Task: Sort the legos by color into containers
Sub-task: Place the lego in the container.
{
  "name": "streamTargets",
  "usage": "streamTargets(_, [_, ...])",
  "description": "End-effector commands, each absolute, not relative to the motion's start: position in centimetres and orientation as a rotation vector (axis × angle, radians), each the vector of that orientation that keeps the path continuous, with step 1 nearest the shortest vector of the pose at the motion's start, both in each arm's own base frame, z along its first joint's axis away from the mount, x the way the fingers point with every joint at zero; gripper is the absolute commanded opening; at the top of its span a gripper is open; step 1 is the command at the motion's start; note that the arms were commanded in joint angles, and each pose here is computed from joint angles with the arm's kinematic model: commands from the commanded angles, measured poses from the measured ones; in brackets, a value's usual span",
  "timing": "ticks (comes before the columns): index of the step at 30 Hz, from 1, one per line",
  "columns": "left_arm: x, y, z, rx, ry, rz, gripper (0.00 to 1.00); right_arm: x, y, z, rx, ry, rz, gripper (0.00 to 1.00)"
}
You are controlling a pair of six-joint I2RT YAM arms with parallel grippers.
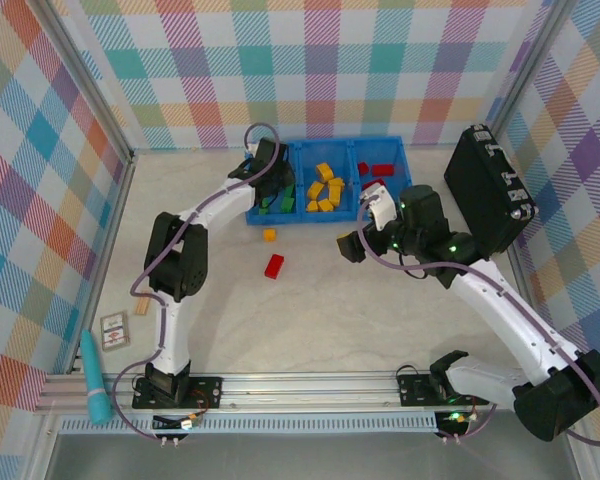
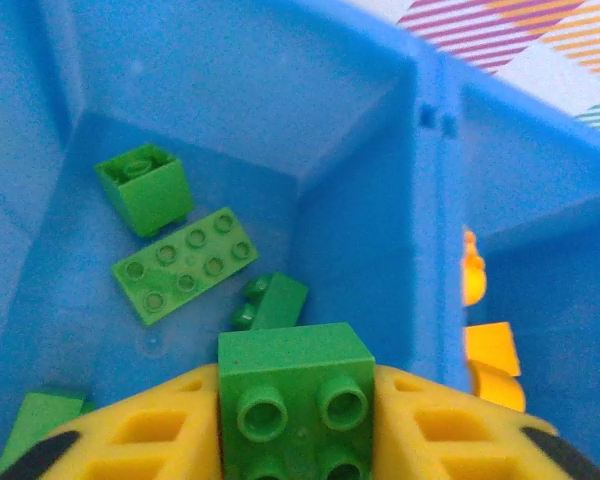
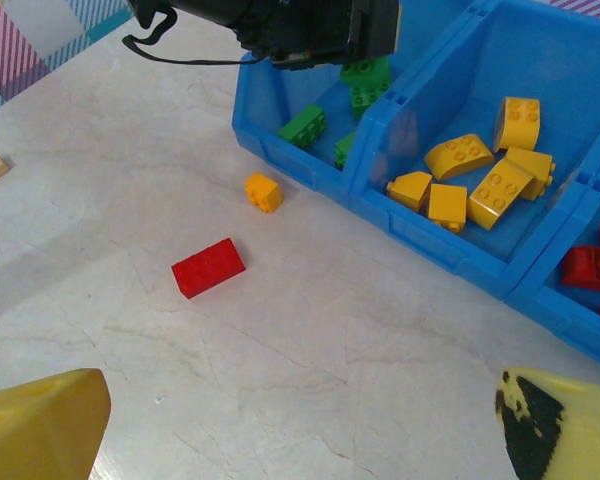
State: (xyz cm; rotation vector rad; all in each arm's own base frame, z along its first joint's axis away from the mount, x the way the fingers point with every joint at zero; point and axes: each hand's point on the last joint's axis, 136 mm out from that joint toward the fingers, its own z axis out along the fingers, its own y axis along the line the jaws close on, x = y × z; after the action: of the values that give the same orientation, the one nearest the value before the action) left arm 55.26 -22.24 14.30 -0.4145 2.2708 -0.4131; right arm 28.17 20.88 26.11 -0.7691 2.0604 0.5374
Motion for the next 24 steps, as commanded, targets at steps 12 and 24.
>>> streamTargets(12, [52.4, -21.7, 23.3, -0.237, 2.202, -0.505, 0.63, 28.6, 21.2, 27.5, -0.814, 2.024, 0.51, 0.99])
streamTargets(24, [34.7, -17.5, 20.2, 0.194, 2.443, -0.251, 0.72, 27.9, 20.5, 28.4, -0.809, 1.988, 0.485, 0.99])
